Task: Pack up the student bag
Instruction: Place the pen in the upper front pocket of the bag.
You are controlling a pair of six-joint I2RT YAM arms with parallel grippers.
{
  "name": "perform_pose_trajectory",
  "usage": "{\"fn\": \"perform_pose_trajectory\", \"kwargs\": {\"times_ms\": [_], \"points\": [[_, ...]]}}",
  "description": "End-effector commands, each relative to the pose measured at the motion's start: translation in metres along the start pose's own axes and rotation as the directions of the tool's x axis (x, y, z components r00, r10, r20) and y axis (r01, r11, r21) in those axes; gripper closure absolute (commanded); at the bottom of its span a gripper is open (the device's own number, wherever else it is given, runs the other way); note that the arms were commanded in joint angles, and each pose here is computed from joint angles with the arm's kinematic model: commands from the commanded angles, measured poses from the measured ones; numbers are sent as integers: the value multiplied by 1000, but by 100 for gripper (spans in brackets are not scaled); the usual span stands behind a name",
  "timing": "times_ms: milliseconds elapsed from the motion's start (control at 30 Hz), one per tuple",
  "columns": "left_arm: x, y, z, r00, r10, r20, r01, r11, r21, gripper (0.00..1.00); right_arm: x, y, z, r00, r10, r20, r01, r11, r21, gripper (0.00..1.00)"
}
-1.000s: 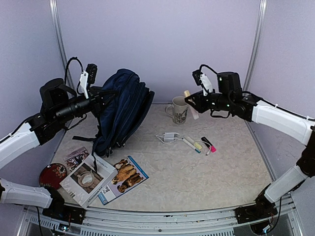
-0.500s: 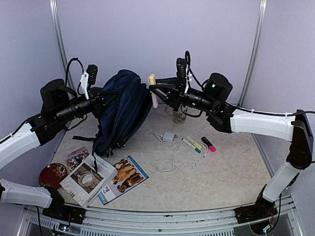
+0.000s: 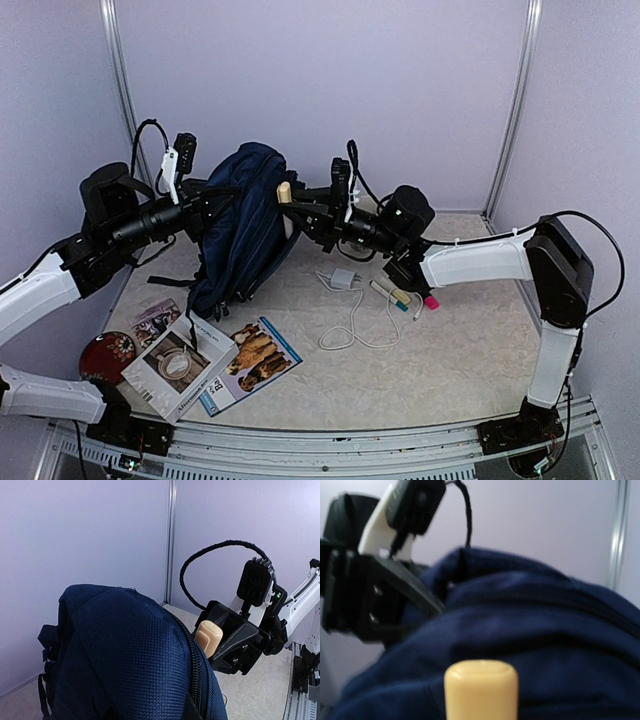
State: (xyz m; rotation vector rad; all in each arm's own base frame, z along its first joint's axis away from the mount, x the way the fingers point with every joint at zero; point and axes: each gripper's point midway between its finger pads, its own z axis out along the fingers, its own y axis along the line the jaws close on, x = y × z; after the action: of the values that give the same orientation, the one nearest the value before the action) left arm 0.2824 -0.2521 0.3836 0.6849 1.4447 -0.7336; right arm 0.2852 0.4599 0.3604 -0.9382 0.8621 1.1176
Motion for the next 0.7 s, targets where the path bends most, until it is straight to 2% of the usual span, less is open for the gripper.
{"fn": "perform_pose_trajectory", "kwargs": {"times_ms": [0,300,400,533,667], "points": [[-32,7,-12,993,31,114,-28,999,-29,100,17,-12,-8,987,-107,-122,115,992,60,100],[-35,10,-16,992,31,125,-26,999,-42,100,51,-29,-26,905,-210,-369,261,961,92,98],[-35,10,-16,992,31,125,-26,999,-42,100,53,-28,-27,885,-232,-404,281,958,65,82],[-35,11,-15,992,32,124,-27,999,-42,100,53,-28,-24,880,-220,-420,265,963,51,55],[-34,14,-15,992,29,122,-23,998,-55,100,44,-23,-19,892,-197,-407,228,973,28,40]]}}
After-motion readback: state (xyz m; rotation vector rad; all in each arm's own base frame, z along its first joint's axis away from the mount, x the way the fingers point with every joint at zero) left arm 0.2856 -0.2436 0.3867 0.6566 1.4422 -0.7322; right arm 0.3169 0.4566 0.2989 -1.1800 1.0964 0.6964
